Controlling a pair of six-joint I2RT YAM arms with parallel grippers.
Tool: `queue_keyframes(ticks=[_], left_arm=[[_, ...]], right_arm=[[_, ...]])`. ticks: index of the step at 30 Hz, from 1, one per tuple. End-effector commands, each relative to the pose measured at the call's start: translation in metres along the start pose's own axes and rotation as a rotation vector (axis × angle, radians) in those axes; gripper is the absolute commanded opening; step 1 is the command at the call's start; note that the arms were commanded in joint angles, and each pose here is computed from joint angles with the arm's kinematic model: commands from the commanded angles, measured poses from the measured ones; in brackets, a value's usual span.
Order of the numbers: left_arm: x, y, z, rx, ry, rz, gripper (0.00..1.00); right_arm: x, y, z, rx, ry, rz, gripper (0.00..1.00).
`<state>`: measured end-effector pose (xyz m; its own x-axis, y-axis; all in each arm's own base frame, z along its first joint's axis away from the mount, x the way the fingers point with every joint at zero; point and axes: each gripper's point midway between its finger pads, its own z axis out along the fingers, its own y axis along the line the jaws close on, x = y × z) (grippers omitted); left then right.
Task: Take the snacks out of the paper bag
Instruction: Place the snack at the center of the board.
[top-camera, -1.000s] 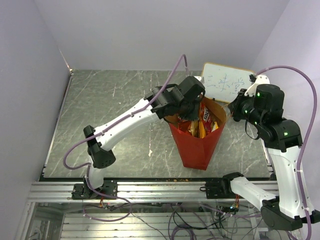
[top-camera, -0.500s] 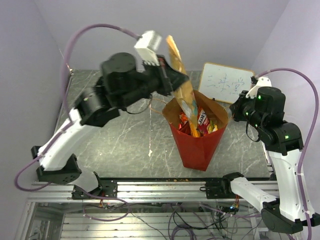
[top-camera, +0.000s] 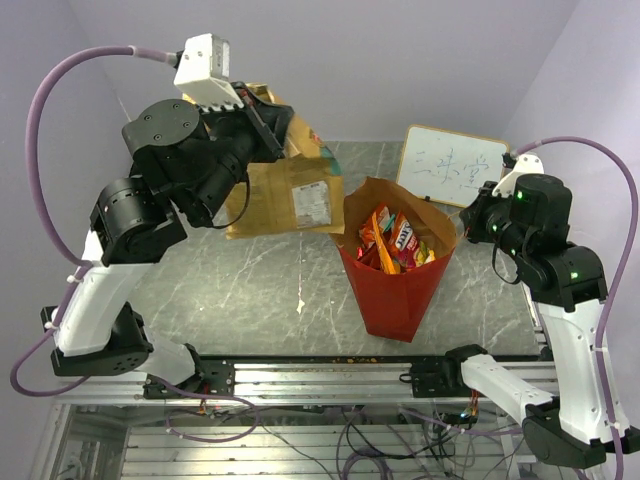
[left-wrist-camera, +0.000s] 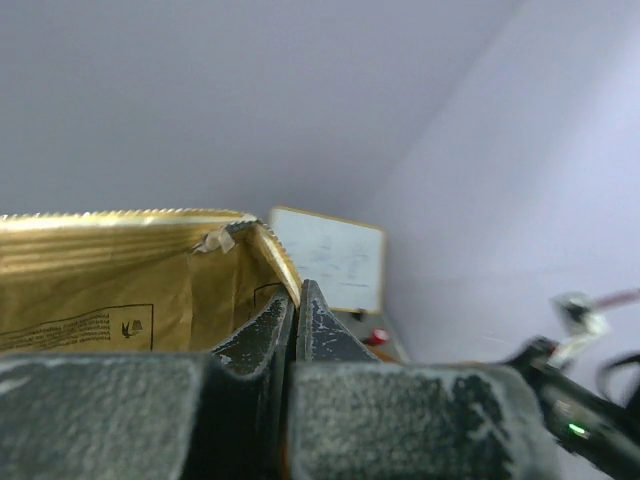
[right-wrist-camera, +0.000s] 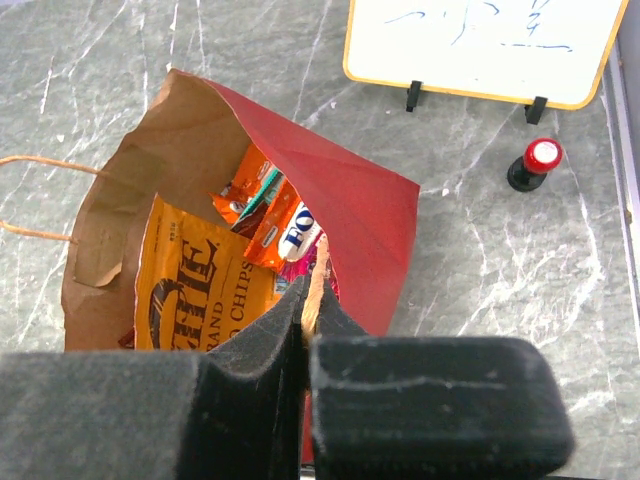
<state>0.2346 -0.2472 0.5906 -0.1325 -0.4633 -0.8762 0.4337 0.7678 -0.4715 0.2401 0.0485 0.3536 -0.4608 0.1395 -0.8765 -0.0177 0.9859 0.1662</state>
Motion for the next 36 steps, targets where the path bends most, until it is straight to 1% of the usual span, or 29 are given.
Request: queue_keyframes(ticks=[1,3,5,8,13,17,21,24,26,28,32,36], left_arm=[[-0.023,0.055,-0.009,-0.245,-0.085,0.134,0.07],[-0.021,0.070,-0.007,-0.306,-0.086,0.220,0.07],[-0.015,0.093,-0.001,-0.385,-0.063,0.291,0.07],[-0.007,0.132,0.016,-0.461,-0.016,0.320,0.07],[0.020,0.190,0.043,-0.558,0.064,0.313,0.07],[0.040,0.239,0.061,-0.648,0.101,0.230,0.07],[0.060,0.294,0.078,-0.732,0.097,0.168,0.07],[0.073,0.322,0.100,-0.718,0.110,0.115,0.07],[0.074,0.335,0.123,-0.709,0.119,0.093,0.07],[0.074,0.342,0.144,-0.691,0.122,0.083,0.07],[0.072,0.345,0.180,-0.604,0.087,0.052,0.07],[0.084,0.361,0.193,-0.581,0.078,-0.026,0.07]], right_arm=[[-0.024,0.002,-0.012,-0.014,-0.114,0.006,0.00],[-0.023,0.002,-0.011,-0.012,-0.109,0.010,0.00],[-0.020,0.003,-0.011,-0.018,-0.100,0.016,0.00],[-0.018,0.004,-0.011,-0.025,-0.094,0.018,0.00],[-0.016,0.004,-0.010,-0.023,-0.083,0.016,0.00],[-0.012,0.005,-0.007,-0.031,-0.073,0.021,0.00],[-0.010,0.007,-0.005,-0.045,-0.074,0.029,0.00],[-0.008,0.008,-0.004,-0.050,-0.067,0.024,0.00],[-0.008,0.007,-0.003,-0.044,-0.061,0.017,0.00],[-0.007,0.006,-0.002,-0.037,-0.054,0.014,0.00],[-0.003,0.007,-0.003,-0.048,-0.043,0.015,0.00],[0.000,0.009,-0.006,-0.061,-0.034,0.009,0.00]])
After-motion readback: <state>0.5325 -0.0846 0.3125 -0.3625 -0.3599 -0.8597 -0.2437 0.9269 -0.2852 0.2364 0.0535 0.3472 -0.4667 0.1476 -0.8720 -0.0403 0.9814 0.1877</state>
